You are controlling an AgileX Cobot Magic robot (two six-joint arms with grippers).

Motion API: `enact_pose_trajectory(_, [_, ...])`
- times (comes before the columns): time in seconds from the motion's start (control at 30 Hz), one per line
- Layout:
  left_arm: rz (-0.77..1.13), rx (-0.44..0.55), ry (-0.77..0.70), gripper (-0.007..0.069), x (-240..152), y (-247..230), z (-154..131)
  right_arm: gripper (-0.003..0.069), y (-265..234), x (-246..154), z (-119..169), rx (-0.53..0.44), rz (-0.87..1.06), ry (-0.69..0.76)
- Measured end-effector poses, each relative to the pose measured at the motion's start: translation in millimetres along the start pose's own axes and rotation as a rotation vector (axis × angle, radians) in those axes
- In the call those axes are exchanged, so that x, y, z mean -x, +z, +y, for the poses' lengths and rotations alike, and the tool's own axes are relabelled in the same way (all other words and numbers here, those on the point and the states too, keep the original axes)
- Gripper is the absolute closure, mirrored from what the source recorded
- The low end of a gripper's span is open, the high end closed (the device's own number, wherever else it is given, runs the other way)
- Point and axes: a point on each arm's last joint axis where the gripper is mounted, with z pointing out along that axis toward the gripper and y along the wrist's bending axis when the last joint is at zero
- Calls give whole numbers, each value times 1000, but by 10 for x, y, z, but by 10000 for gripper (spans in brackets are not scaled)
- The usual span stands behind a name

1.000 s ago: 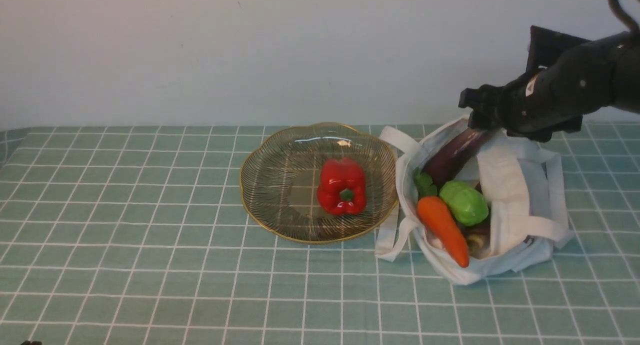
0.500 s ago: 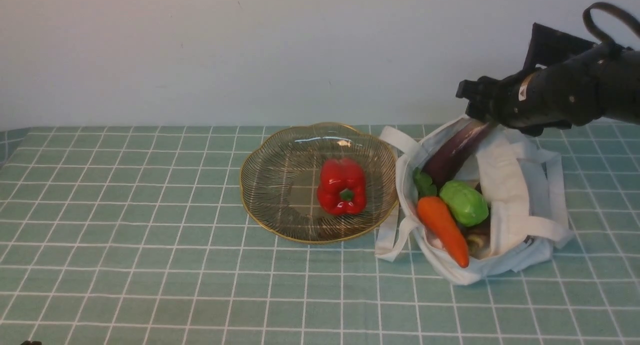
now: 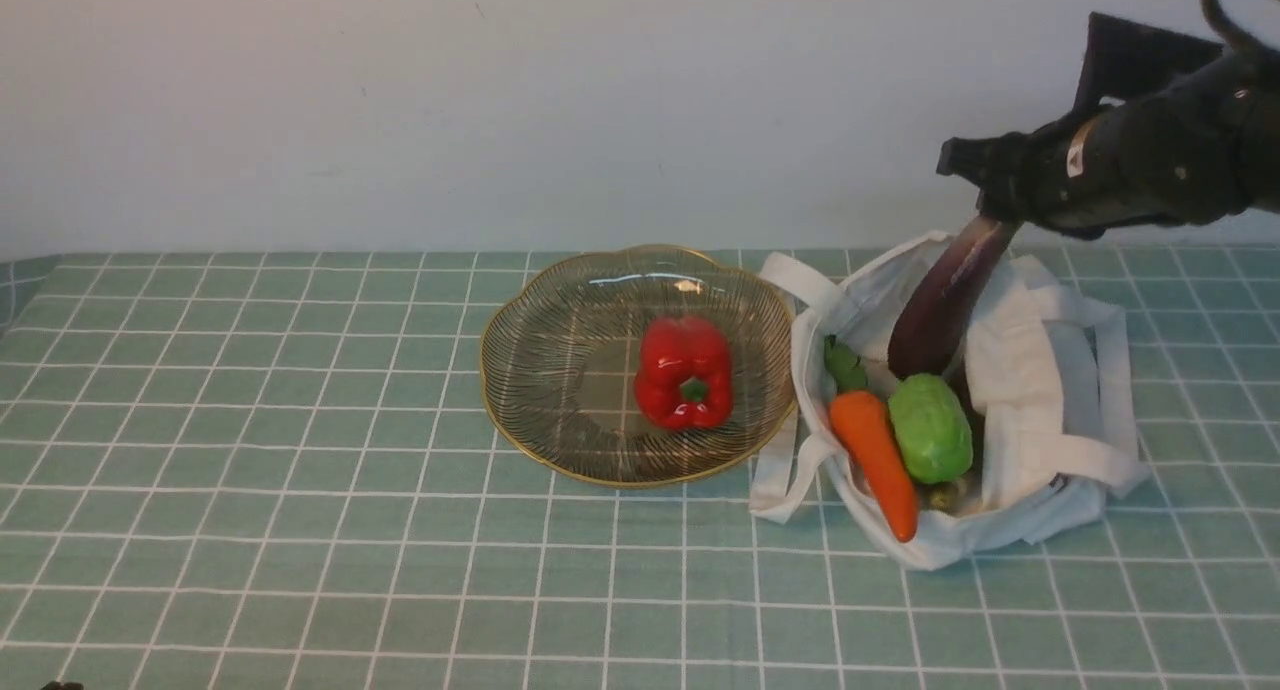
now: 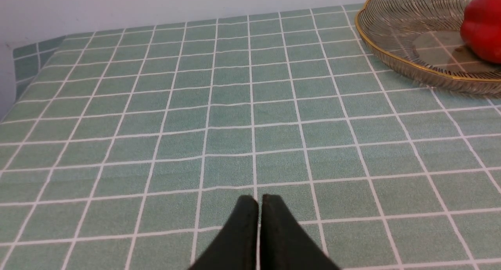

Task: Take vegetables from cloth bag on blue coffee tablecloth place on plate.
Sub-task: 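Take the eggplant out of the bag and place it on the plate with the right gripper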

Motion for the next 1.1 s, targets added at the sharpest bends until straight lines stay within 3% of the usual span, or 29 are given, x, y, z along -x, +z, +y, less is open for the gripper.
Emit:
enact_pose_trajectory(0.13, [0, 0, 0, 630, 0, 0, 0, 433, -597, 405, 86, 82, -185, -2])
enact_pose_trajectory(0.33, [0, 0, 0, 630, 0, 0, 0, 433, -880, 495, 269, 197, -260, 42])
enact_pose_trajectory(0.63, [0, 0, 0, 630, 0, 0, 0, 433, -567, -150, 1188, 415, -149, -115])
enact_pose_trajectory(0.87, [0, 0, 0, 630, 0, 0, 0, 433, -153, -464, 1478, 562, -188, -117])
enact_pose_trajectory(0.97, [0, 0, 0, 630, 0, 0, 0, 407, -17, -552, 1504, 584, -188, -115])
enact_pose_trajectory(1.1, [0, 0, 0, 630, 0, 0, 0, 260, 133, -669, 1499, 572, -158, -119])
